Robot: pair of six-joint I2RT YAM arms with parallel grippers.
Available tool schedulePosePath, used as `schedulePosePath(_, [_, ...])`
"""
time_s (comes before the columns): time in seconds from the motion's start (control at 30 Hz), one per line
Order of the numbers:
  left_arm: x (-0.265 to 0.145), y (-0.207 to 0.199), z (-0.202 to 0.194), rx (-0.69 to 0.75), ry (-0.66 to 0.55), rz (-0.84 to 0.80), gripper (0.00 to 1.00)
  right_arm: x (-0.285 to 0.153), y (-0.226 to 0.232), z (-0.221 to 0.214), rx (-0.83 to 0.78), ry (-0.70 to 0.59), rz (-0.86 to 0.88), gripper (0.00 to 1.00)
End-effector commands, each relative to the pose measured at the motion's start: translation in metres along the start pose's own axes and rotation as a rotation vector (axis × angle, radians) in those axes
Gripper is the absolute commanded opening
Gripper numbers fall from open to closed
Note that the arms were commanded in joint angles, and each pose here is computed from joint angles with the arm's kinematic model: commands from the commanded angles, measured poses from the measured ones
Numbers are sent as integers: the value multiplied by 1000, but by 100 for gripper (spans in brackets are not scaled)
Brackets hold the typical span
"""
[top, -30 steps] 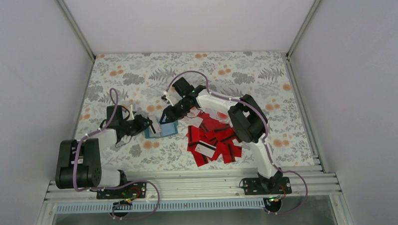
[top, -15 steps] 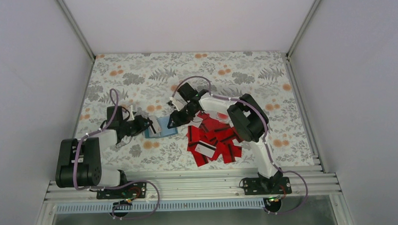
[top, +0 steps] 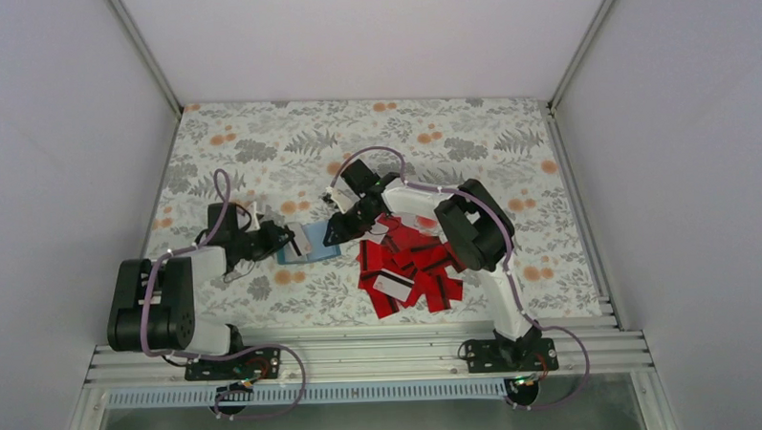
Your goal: Put the credit cards into the card holder
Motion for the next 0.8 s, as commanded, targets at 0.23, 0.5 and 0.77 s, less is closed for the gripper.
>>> schedulePosePath(0.23, [7,9,-6,24,41,17,2,3,-8,-3,-14,4,-17,31])
schedulePosePath(0.5, [7,6,-2,51,43,25,2,3,-9,-7,-21,13,-16,30])
schedulePosePath(0.77, [11,9,-5,48,77,16,2,3,-8,-7,-23,15,-7,30])
Point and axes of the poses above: each gripper's point midway between its finger pads, its own x axis out along the fingers, its own y axis along the line the jaws close on, z = x × y, the point moved 4 cm from there along -x, back along the fingers, and after that the axes turned 7 degrees about -x, right-handed, at the moved point
